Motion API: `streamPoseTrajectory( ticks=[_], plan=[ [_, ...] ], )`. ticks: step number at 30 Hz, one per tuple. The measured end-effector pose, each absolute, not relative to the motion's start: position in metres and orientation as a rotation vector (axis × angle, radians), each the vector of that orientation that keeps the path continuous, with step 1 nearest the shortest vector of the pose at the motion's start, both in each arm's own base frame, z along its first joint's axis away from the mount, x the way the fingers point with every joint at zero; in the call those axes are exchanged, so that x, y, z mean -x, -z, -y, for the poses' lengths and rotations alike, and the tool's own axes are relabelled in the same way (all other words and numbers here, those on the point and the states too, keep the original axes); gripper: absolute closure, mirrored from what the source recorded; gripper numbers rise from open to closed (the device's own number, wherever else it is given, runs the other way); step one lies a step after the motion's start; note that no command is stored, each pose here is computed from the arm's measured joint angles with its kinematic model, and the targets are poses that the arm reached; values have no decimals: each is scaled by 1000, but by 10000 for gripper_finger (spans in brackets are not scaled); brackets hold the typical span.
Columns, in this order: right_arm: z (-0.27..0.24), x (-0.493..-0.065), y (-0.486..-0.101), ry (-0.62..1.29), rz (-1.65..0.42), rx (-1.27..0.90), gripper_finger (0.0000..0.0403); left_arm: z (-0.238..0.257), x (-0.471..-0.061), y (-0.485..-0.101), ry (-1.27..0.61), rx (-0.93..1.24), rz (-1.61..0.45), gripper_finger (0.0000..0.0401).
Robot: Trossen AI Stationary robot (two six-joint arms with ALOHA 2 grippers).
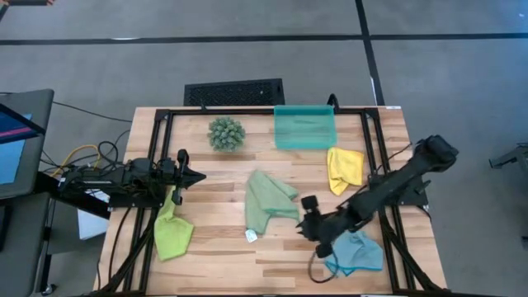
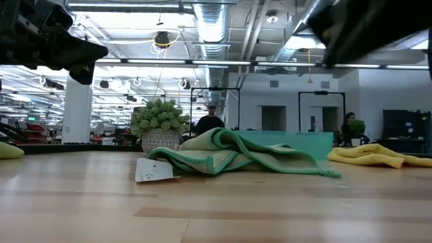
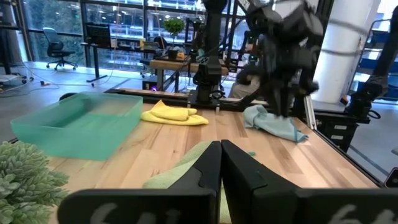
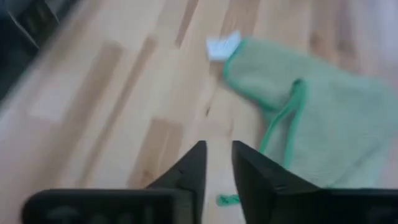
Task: Roll microfiber towels into tight, uniform cylinder then place into a basket
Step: Roll the dark green microfiber cloth
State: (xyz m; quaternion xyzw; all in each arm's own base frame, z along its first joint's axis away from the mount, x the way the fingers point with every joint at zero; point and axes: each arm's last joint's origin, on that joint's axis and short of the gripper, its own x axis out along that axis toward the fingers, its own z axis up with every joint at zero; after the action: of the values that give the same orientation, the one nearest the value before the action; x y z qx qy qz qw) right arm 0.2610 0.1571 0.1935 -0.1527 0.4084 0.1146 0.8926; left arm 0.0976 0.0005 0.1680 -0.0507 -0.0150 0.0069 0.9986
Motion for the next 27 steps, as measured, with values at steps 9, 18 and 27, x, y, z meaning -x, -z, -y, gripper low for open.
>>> streamPoseTrajectory(
  ticks=[9, 18, 27],
  plan=[
    [-117, -288, -133, -156, -1130, 314, 245, -1, -98, -168, -14, 101, 30, 401],
    [-101, -299, -114, -135, -1202, 251, 357, -1, -98, -168, -14, 101, 31, 401],
    [-114, -285, -196, -173, -955, 248, 379, -1, -98, -168, -14, 101, 31, 401]
  ],
)
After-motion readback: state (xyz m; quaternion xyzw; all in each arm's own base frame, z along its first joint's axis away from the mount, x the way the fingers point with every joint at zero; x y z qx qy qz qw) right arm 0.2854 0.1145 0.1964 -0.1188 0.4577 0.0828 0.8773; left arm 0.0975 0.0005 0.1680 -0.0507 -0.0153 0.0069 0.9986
